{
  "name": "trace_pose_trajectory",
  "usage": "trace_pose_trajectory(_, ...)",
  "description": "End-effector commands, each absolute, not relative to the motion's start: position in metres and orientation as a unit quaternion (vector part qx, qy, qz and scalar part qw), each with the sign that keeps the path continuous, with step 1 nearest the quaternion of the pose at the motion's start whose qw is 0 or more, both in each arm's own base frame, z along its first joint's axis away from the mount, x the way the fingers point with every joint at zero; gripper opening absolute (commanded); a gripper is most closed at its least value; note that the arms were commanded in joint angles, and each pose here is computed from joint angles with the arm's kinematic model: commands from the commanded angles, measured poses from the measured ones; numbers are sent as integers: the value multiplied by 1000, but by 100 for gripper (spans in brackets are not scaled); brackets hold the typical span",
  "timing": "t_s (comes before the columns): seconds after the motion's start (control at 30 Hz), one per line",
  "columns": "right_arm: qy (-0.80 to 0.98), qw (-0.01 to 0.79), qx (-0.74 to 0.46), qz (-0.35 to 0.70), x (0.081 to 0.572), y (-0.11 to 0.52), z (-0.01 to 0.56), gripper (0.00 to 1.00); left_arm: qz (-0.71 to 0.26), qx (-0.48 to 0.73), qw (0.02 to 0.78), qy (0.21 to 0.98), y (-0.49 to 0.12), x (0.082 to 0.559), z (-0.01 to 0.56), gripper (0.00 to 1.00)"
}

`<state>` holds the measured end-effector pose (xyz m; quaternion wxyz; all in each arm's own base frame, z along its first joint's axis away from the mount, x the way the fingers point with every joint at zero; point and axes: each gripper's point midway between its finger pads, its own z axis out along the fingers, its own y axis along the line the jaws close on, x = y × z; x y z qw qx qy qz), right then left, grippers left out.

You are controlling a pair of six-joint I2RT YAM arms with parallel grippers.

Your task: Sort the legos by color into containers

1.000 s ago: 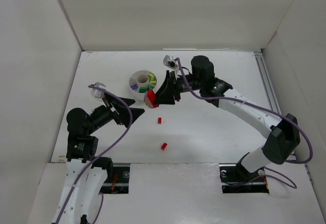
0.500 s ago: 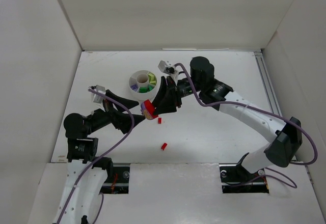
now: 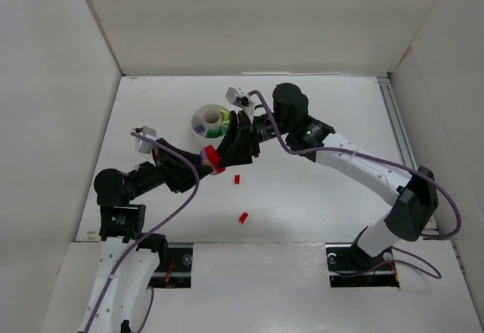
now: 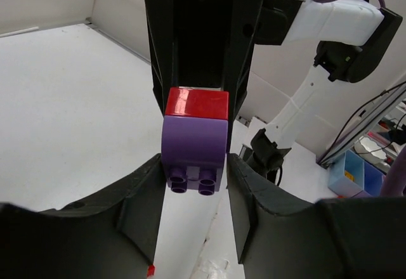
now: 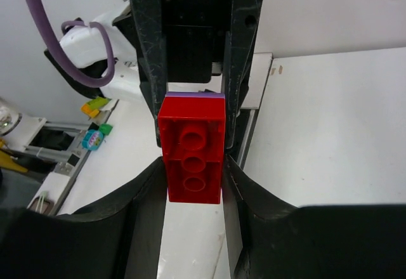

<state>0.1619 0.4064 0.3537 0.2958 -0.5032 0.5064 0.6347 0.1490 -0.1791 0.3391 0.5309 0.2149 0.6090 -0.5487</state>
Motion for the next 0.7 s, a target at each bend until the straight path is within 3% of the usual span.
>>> trace_pose_trajectory(0.0, 455, 340, -516, 641, 159, 415, 387, 10, -545, 249, 554, 578, -180, 138, 353, 38)
trace_pose_trajectory(0.23, 471, 346, -502, 638, 168, 422, 384, 9, -545, 249, 554, 578, -180, 137, 350, 0)
trace_pose_trajectory(0.67, 528, 431, -455, 573, 263, 328, 366, 4, -545, 226, 556, 586, -178, 147, 346, 0)
